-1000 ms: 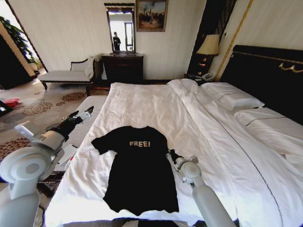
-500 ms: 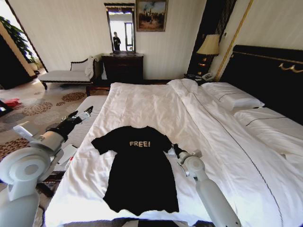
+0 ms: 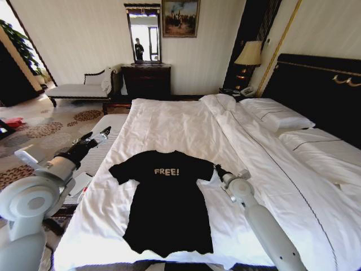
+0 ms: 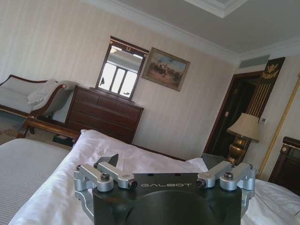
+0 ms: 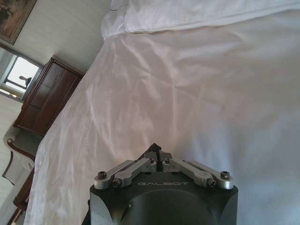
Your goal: Fold the clothes on the bed.
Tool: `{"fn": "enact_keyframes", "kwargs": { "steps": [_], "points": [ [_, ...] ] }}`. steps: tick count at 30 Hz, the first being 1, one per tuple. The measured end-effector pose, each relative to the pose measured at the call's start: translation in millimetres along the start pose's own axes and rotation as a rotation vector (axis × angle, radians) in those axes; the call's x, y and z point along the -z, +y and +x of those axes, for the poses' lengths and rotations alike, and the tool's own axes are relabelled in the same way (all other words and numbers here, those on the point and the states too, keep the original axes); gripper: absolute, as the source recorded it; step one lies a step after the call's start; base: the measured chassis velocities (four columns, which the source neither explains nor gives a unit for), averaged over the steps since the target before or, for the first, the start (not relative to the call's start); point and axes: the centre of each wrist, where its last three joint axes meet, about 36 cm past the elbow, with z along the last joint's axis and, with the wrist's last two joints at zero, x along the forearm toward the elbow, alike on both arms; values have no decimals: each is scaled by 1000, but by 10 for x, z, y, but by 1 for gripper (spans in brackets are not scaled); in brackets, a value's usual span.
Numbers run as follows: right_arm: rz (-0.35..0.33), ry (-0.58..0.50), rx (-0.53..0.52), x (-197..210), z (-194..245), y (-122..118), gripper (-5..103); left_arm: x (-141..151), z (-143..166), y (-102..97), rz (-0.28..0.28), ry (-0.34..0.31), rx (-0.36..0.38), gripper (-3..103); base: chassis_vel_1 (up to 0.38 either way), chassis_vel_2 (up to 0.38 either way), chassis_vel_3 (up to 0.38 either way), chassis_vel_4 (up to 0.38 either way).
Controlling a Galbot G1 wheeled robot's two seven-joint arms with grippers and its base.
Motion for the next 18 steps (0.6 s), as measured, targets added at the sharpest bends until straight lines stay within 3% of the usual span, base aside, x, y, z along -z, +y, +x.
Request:
{"fn": "enact_keyframes", "kwargs": {
  "steps": [3,11,15,16,18],
  "points": [
    [71,-2,-7,25,-140,21,1,1,2,1,0,0,1,100,0,0,0,0],
    [135,0,-32,-14,-303,9,-3,-5,2,4,2,0,2,100,0,0,0,0],
    [152,-12,-57,-6,-373,-81,5,-17,-5,19,5,2,8,100,0,0,0,0],
    [156,-17,-64,1,-389,-105,12,-24,-9,23,6,3,10,100,0,0,0,0],
    [160,-21,-69,8,-399,-120,9,-33,-12,24,7,4,12,100,0,0,0,0]
  ]
}}
